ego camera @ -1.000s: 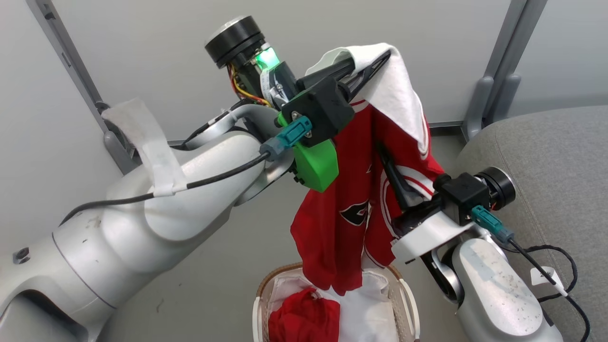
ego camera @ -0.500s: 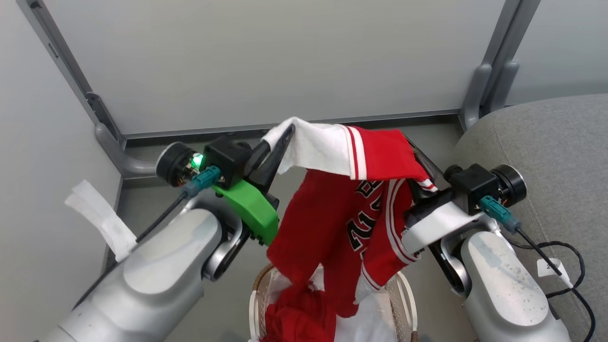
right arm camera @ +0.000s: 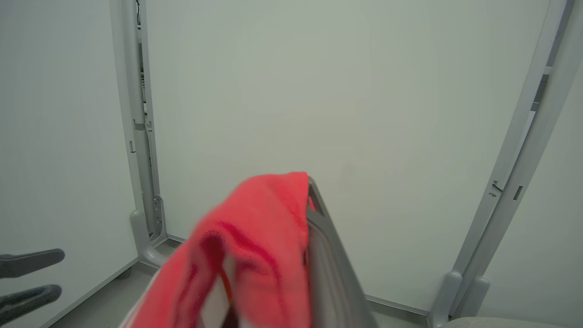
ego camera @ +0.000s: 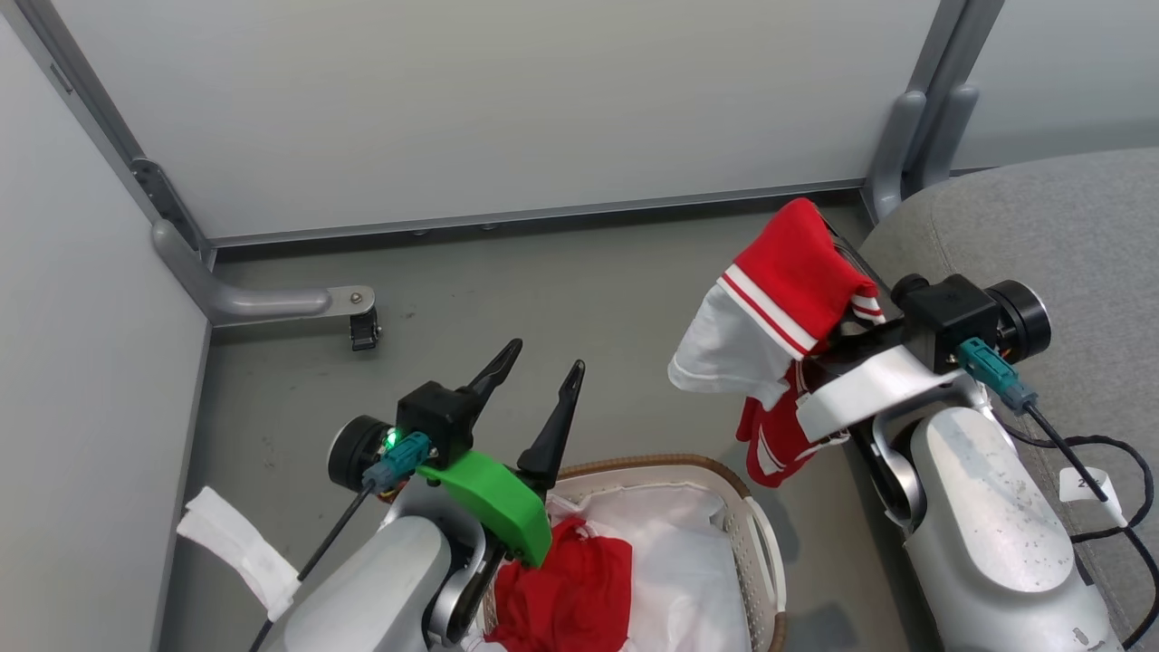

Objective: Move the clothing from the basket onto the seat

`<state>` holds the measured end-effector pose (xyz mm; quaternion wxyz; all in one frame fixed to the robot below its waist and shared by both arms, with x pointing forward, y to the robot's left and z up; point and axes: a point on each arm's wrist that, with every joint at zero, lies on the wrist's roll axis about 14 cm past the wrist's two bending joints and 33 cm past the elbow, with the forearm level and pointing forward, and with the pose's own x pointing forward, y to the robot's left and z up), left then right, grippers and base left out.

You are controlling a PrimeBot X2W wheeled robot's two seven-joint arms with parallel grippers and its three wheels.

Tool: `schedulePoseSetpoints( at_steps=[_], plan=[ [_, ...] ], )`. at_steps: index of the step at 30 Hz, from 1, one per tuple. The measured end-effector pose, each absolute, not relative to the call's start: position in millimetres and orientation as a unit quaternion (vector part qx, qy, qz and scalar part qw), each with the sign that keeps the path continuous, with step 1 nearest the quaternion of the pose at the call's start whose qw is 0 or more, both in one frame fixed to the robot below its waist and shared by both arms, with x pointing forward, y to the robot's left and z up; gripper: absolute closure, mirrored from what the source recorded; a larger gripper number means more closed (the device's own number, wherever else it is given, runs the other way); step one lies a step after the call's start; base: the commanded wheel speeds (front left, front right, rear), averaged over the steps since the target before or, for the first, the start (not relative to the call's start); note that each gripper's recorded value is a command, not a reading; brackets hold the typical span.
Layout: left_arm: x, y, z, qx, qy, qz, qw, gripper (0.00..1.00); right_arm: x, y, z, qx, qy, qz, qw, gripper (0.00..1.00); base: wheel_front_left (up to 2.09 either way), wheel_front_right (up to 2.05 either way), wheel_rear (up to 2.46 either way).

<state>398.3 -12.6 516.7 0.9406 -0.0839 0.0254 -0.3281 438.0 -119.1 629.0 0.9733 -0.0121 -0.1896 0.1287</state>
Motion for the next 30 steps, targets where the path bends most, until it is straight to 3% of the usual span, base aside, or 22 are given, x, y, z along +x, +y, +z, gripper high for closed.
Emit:
schedulePoseSetpoints(
  at_steps=[18, 30],
  plan=[
    [384, -30, 504, -0.127, 0.027, -0.333, 0.934, 0.00, 436, -163, 627, -0.033, -0.187, 0.068, 0.980, 1.00, 0.00, 0.00, 0.00],
    [376, -100, 498, -0.119, 0.033, -0.432, 0.893, 0.00, 409, -248, 630, -0.083, -0.180, -0.045, 0.979, 1.00, 0.00, 0.00, 0.00]
  ],
)
